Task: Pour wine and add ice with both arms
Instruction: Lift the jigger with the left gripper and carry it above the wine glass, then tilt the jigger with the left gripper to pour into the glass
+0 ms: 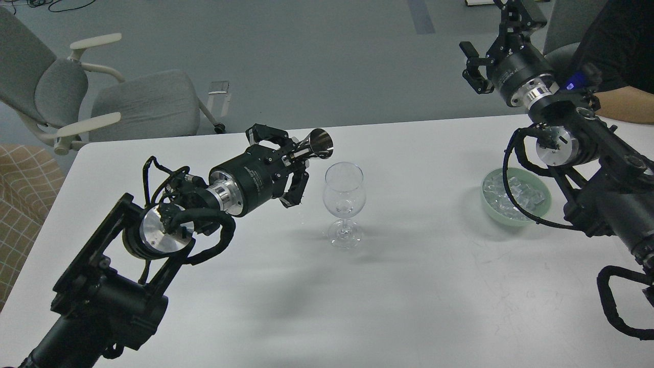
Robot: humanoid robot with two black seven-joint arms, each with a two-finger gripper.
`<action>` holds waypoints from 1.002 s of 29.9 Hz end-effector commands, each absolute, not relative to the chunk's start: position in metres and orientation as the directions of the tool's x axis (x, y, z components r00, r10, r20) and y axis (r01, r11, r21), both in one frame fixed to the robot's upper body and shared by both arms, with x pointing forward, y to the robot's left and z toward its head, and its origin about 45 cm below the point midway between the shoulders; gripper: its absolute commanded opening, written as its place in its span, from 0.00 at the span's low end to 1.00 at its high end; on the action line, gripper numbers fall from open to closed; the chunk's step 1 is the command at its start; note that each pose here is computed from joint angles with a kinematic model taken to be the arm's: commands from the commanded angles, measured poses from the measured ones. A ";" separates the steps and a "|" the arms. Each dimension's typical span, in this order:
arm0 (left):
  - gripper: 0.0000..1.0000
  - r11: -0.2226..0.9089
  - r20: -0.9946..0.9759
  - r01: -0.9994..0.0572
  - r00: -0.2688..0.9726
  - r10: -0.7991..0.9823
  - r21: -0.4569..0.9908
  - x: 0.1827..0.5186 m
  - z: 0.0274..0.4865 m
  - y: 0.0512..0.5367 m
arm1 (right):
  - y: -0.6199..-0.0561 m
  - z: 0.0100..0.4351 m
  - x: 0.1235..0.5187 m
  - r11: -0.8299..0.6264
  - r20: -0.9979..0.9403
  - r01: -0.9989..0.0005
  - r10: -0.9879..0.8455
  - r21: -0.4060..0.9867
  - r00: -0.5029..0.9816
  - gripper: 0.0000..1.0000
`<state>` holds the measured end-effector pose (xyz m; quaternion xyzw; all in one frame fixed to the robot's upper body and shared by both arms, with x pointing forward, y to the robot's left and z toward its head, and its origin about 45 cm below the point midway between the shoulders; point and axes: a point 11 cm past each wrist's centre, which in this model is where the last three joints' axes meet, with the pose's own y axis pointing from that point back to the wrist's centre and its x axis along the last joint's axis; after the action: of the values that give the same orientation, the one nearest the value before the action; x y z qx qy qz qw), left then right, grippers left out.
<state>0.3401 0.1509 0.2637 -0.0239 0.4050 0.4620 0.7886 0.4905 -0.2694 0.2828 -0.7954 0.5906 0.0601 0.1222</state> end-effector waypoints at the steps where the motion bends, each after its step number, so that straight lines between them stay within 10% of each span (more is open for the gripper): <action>1: 0.00 0.569 -0.652 -0.751 0.251 0.716 0.335 0.341 0.263 0.146 | -0.268 0.284 0.490 -0.275 -0.239 -0.953 -0.924 -0.127 0.298 1.00; 30: 0.00 0.510 -0.472 -0.795 0.330 0.817 0.328 0.347 0.264 0.135 | -0.268 0.284 0.490 -0.275 -0.240 -0.953 -0.924 -0.128 0.299 1.00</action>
<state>0.3475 0.1361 0.2626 0.0188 0.3057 0.4940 0.8137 0.4897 -0.2676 0.2837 -0.7969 0.5884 0.0593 0.1236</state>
